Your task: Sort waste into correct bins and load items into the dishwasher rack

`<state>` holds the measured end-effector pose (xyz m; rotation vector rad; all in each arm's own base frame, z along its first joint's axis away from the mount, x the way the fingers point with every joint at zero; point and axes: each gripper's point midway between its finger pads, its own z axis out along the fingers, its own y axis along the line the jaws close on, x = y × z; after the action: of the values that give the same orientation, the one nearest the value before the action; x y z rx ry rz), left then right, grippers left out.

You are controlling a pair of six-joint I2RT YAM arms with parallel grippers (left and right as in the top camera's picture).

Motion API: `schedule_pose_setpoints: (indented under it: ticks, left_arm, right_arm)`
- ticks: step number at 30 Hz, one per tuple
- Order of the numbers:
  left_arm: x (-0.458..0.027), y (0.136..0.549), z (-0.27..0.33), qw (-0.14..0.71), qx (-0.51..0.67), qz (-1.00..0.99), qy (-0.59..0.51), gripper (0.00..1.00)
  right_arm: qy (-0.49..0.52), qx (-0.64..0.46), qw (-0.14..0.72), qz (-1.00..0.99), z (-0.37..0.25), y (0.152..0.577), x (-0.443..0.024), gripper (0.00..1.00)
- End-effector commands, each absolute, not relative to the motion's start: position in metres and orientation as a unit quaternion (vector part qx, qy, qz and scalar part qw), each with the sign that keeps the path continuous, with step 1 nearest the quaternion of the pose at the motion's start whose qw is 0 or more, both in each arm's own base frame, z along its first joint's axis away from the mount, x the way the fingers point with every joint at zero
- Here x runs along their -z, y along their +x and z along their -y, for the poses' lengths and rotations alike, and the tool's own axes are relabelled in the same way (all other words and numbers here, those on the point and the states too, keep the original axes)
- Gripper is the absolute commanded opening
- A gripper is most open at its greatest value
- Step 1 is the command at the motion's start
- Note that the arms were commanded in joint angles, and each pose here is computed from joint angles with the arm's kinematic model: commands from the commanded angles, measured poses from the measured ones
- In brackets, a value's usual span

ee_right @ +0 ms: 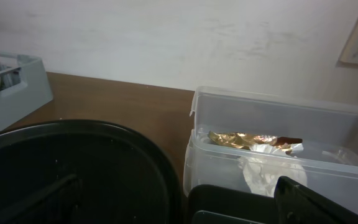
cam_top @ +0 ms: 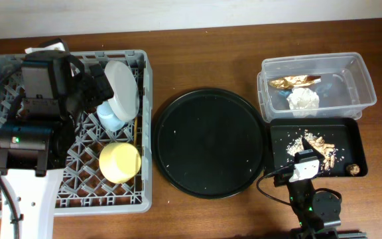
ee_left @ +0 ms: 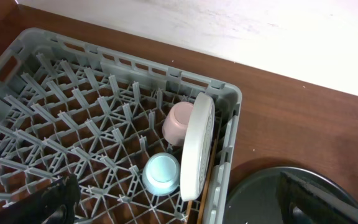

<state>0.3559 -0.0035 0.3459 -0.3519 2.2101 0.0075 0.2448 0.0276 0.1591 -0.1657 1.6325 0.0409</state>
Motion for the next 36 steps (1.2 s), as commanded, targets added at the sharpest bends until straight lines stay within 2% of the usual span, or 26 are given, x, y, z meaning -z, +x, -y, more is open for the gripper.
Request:
schedule_pose_setpoints:
  ticks: [1,17,21,22,24,27,31,33,36]
  left_arm:
    - [-0.347,0.356,0.0,0.438,-0.009,-0.887,-0.146,0.99]
    - [-0.349,0.351,0.001,0.438,-0.007,-0.888,-0.144,0.99]
    - [-0.362,0.327,-0.001,0.453,-0.003,-0.88,-0.145,0.99]
    - [-0.372,0.298,-0.005,0.477,0.004,-0.867,-0.146,0.99]
    - [-0.368,0.276,-0.007,0.486,0.007,-0.861,-0.147,0.99]
    - [-0.326,0.224,-0.014,0.487,0.006,-0.861,-0.148,0.99]
    - [-0.249,0.18,-0.025,0.474,-0.004,-0.865,-0.163,0.99]
    - [-0.214,0.175,-0.027,0.489,0.001,-0.855,-0.172,0.99]
    - [-0.206,0.196,-0.024,0.565,0.034,-0.806,-0.173,0.99]
  right_arm:
    - [-0.065,-0.015,0.681,-0.73,-0.024,0.245,-0.157,0.99]
    - [-0.065,-0.015,0.681,-0.73,-0.024,0.245,-0.157,0.99]
    - [-0.065,-0.015,0.681,-0.73,-0.024,0.245,-0.157,0.99]
    - [-0.065,-0.015,0.681,-0.73,-0.024,0.245,-0.157,0.99]
    - [-0.065,-0.015,0.681,-0.73,-0.024,0.245,-0.157,0.99]
    - [-0.065,-0.015,0.681,-0.73,-0.024,0.245,-0.157,0.99]
    - [-0.065,-0.015,0.681,-0.73,-0.024,0.245,-0.157,0.99]
    - [-0.065,-0.015,0.681,-0.73,-0.024,0.245,-0.157,0.99]
    - [-0.065,-0.015,0.681,-0.73,-0.024,0.245,-0.157,0.99]
